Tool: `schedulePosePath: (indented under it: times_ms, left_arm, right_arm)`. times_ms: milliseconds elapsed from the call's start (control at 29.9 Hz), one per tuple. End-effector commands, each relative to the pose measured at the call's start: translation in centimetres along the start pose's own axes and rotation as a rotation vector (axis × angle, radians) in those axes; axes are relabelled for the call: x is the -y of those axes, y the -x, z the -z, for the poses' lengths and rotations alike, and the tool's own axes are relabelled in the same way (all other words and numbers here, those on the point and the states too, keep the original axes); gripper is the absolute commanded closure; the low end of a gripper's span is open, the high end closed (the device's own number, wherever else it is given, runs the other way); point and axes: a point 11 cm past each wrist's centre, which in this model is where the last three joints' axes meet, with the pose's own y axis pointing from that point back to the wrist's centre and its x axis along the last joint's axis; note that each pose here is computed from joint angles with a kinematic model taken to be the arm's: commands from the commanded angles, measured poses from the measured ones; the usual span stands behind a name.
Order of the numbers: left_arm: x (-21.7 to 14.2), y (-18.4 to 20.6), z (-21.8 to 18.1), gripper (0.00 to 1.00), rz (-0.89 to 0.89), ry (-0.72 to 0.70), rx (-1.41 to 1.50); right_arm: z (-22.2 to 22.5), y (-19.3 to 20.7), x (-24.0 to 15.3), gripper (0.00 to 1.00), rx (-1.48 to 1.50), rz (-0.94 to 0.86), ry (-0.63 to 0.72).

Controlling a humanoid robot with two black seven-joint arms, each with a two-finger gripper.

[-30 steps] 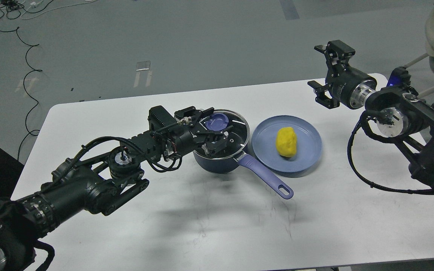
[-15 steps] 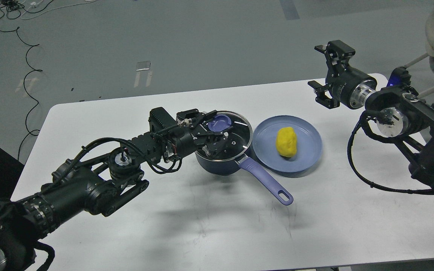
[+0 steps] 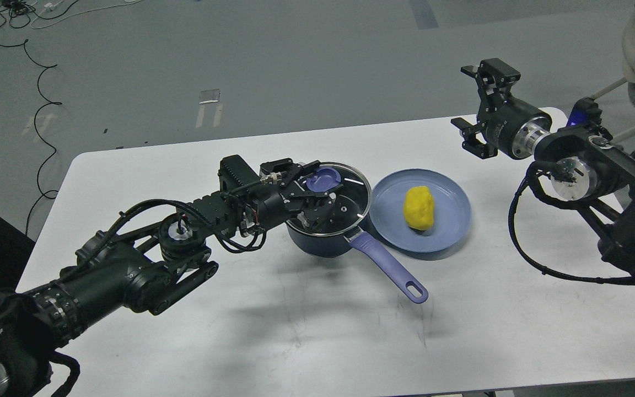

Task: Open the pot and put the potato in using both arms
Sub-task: 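Lift the glass lid off the saucepan and move it toward the robot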

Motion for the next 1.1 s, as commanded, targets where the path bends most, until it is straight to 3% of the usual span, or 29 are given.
schedulePosePath:
  times_ms: [0, 401, 735, 1069]
  left_arm:
    - [-0.2, -0.7, 0.4, 0.39, -0.016, -0.008, -0.014]
    - [-3.7, -4.0, 4.5, 0.39, -0.066, -0.069, -0.039]
    - [-12.3, -0.3, 9.5, 0.39, -0.025, -0.198, 0.009]
    - [-16.2, 4.8, 8.9, 0.39, 0.038, -0.223, -0.014]
  right_arm:
    - [0.0, 0.0, 0.0, 0.0, 0.0, 0.0, -0.001]
    - [0.7, 0.4, 0.2, 0.0, -0.007, 0.009, -0.01]
    - [0.4, 0.5, 0.3, 0.0, -0.009, 0.012, -0.004]
    - [0.3, 0.6, 0.4, 0.0, -0.011, 0.012, -0.001]
